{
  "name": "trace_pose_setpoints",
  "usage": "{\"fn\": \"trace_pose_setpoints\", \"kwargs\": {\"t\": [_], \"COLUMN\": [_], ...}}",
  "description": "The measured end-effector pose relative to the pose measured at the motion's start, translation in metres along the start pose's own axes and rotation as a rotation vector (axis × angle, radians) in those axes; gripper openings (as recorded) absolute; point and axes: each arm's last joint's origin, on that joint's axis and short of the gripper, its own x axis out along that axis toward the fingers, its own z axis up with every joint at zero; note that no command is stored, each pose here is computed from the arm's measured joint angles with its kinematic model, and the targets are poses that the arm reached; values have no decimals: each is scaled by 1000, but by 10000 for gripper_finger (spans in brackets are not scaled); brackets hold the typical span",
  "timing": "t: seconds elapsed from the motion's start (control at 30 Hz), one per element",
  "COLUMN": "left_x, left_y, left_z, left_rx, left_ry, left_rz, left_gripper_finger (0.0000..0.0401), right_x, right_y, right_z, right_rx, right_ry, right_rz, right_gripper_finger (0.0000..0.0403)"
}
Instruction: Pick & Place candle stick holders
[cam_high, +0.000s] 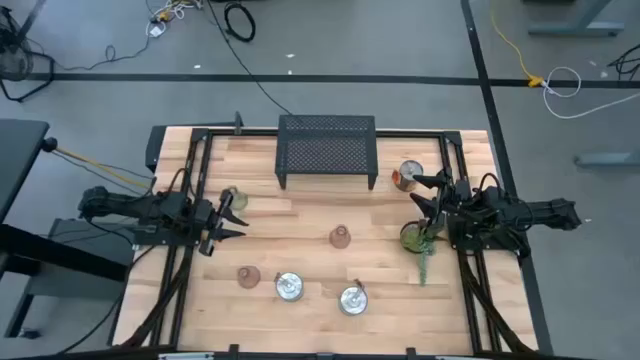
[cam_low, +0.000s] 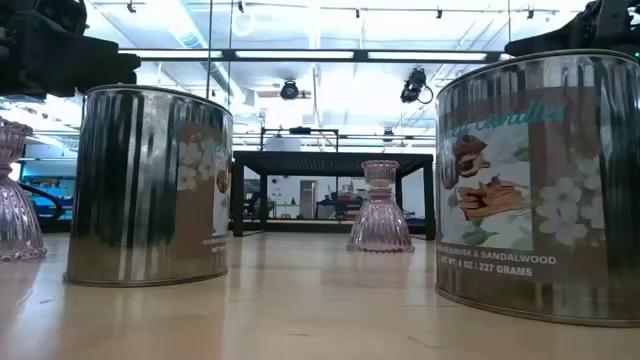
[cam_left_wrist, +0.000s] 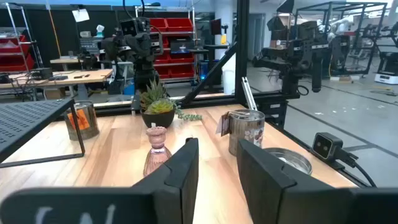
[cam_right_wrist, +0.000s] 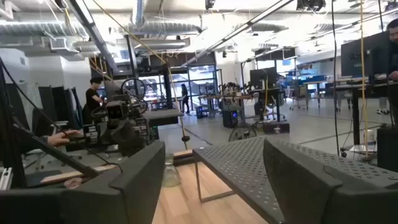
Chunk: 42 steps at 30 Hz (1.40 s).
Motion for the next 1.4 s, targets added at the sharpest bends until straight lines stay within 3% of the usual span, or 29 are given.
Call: {"fn": "trace_pose_setpoints", "kwargs": {"t": [1.27,1.4], "left_x": [0,0], "left_y": [0,1], "left_z": [0,0], "left_rx": [1,153], "left_ry": [0,0], "left_rz": [0,24], "left_gripper_finger": [115,115], "right_x": [0,0], "right_y": [0,0], "right_z": [0,0], "right_rx": [0,0], "right_ry": [0,0], "right_rz": [0,0], "right_gripper_finger": [269,269]}}
